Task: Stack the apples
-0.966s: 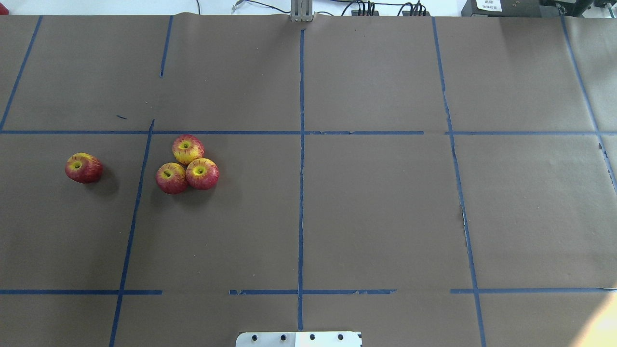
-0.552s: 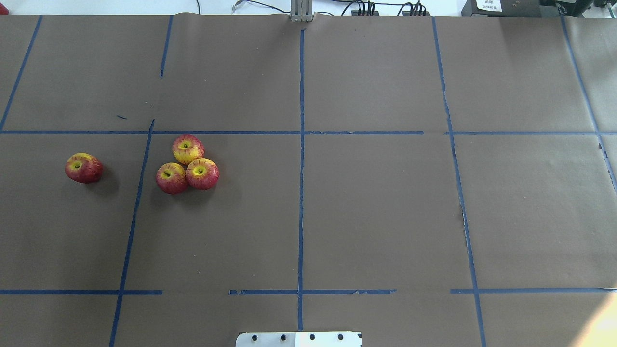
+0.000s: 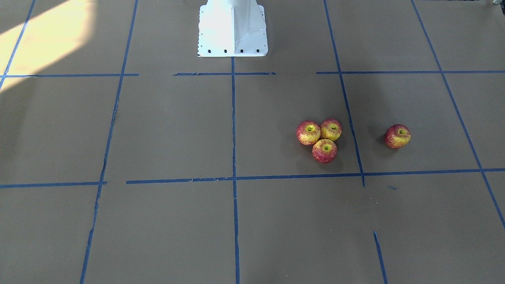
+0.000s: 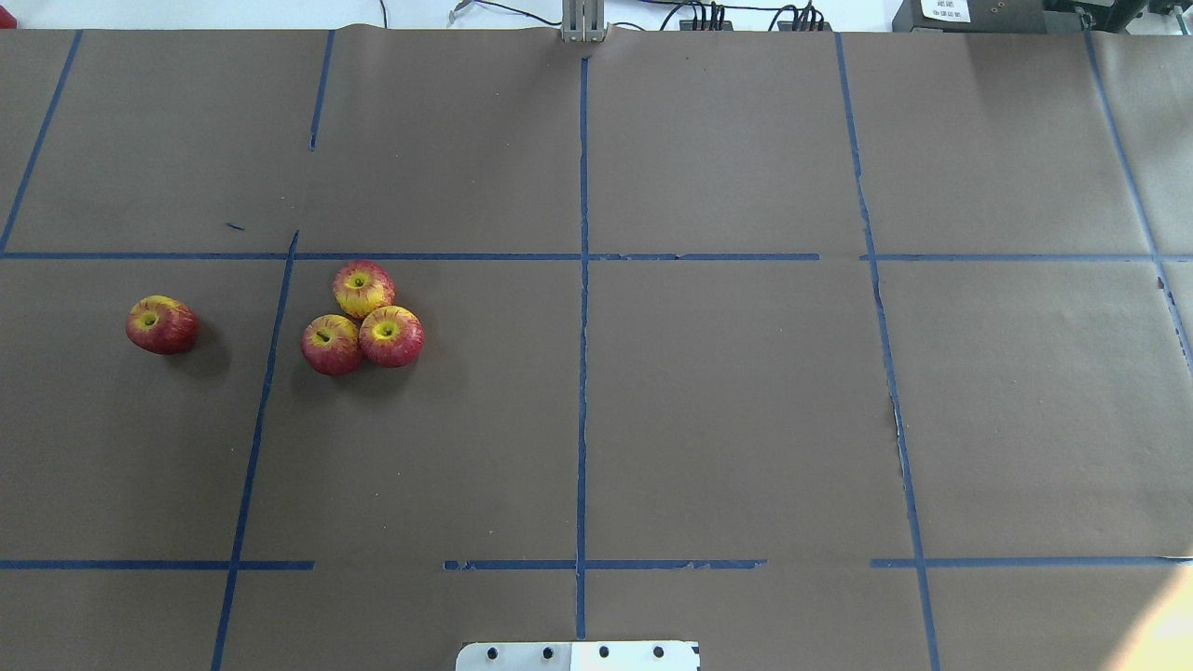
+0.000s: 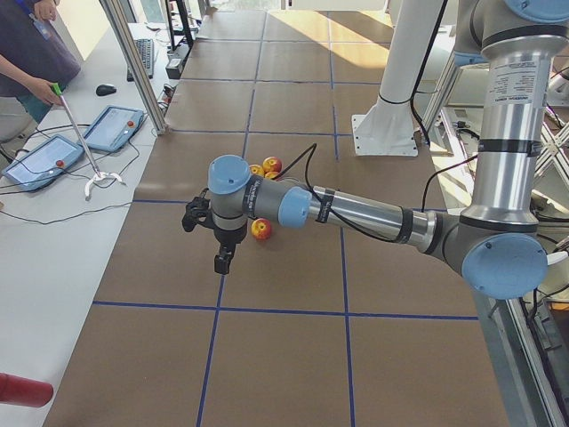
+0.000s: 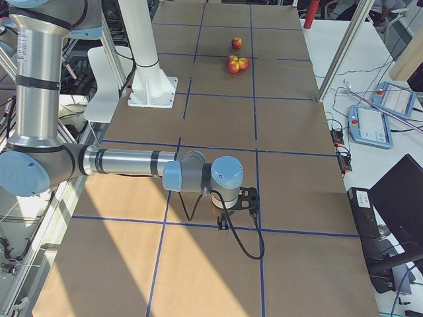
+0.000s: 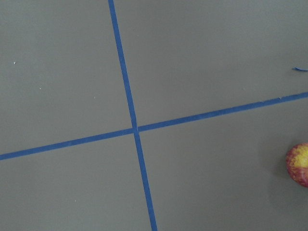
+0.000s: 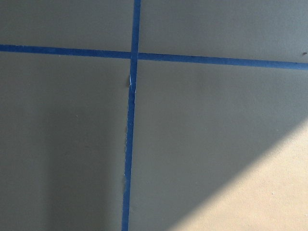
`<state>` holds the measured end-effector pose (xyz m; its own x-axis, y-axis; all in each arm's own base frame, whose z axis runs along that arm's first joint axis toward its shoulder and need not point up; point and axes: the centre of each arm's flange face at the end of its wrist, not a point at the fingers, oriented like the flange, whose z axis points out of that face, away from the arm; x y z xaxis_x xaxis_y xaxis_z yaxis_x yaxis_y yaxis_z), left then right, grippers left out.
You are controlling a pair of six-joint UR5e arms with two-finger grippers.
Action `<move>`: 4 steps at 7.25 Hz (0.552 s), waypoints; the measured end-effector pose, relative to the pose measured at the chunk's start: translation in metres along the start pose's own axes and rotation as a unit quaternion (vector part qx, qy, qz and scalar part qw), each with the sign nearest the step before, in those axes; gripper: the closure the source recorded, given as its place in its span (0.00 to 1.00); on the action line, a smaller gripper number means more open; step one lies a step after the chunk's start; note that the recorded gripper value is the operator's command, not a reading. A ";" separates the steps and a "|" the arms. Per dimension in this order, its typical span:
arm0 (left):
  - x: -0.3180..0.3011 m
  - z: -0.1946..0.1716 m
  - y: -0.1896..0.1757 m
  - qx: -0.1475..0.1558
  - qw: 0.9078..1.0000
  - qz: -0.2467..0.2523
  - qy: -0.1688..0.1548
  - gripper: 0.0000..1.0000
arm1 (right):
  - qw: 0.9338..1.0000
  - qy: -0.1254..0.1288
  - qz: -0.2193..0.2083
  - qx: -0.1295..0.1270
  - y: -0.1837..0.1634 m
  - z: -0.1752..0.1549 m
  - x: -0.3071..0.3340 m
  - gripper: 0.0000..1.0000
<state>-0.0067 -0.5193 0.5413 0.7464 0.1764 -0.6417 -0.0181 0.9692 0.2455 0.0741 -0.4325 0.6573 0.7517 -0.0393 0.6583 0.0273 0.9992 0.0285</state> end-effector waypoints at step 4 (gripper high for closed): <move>0.128 0.072 -0.005 0.029 0.999 -0.042 0.017 0.00 | 1.000 0.000 0.000 0.000 0.000 0.000 0.000 0.00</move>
<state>0.1364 -0.5136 0.5106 0.7209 0.1018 -0.6855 0.0831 0.9693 0.2314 0.0741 -0.4325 0.6573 0.7517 -0.0388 0.6583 0.0268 0.9992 0.0282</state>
